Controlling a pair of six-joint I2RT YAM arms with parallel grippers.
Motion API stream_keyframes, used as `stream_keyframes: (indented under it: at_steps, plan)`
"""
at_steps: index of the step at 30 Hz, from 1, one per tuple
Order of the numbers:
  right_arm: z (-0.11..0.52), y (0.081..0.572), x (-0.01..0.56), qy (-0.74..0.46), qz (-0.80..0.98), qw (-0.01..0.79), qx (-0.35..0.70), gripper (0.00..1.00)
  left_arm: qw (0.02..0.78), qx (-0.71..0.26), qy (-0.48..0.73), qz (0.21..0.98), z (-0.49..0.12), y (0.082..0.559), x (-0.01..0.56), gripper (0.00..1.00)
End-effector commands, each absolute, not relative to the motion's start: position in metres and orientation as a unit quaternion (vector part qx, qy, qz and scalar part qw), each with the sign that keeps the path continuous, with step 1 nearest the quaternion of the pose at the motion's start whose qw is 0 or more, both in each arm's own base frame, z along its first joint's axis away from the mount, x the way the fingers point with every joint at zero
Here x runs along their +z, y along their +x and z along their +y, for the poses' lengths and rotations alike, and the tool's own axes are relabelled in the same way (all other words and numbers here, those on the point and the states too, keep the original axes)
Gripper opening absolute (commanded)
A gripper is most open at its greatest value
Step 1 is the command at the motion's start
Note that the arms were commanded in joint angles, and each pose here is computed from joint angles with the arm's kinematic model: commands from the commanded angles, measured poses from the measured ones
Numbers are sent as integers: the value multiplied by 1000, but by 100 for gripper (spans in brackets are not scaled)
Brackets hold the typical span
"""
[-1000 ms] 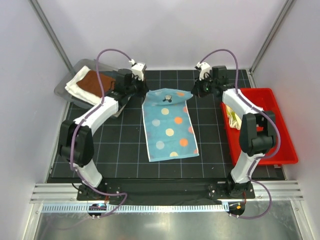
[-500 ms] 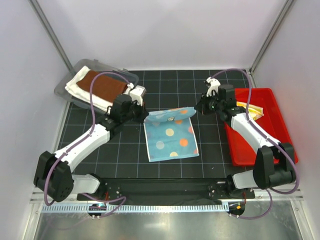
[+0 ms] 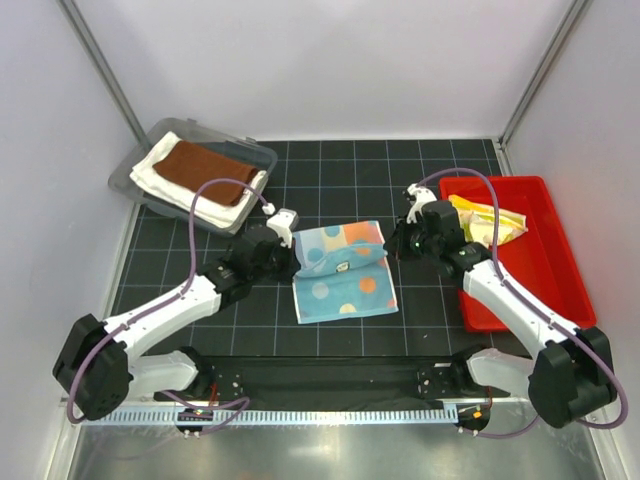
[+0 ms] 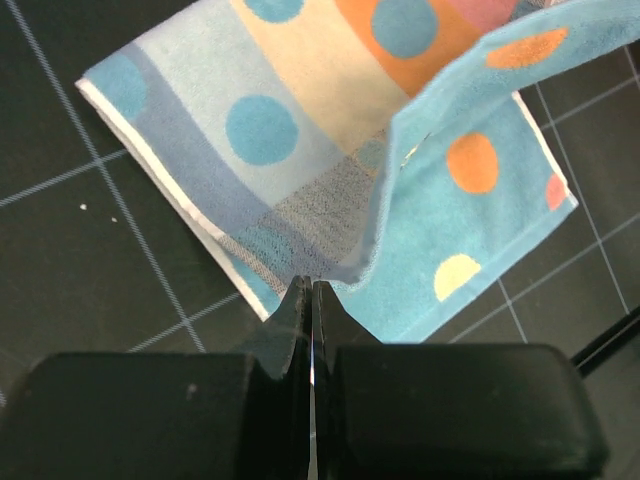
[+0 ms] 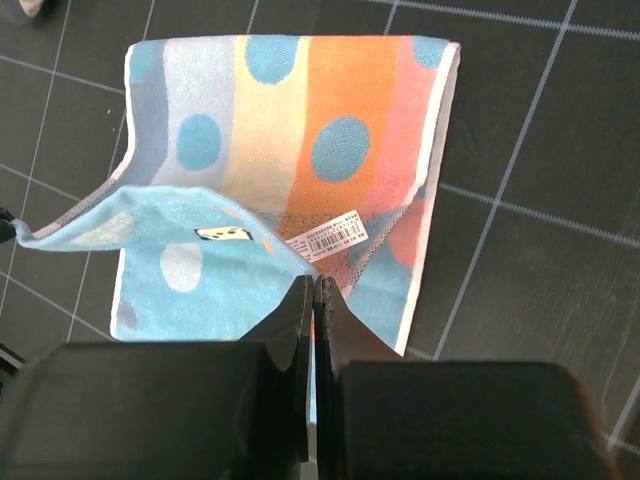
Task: Fold and stack the towels
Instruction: Fold the towel
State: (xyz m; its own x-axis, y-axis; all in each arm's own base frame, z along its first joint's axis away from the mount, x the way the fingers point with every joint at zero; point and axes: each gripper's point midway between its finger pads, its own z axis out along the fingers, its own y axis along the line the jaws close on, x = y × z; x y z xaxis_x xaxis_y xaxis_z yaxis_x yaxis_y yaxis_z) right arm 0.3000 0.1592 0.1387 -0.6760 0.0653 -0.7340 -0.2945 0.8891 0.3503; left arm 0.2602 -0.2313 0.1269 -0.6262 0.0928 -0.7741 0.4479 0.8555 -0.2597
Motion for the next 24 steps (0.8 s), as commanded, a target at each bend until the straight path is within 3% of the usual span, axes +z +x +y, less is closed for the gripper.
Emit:
stream_keyframes:
  at_steps: [1,24]
  plan:
    - [145,292,145,-27,894,404,189,1,416,-246,145,863,-243,252,144,0]
    - [134,239,84,71,926,315,198,1,417,-170,158,879,-223,214,112,0]
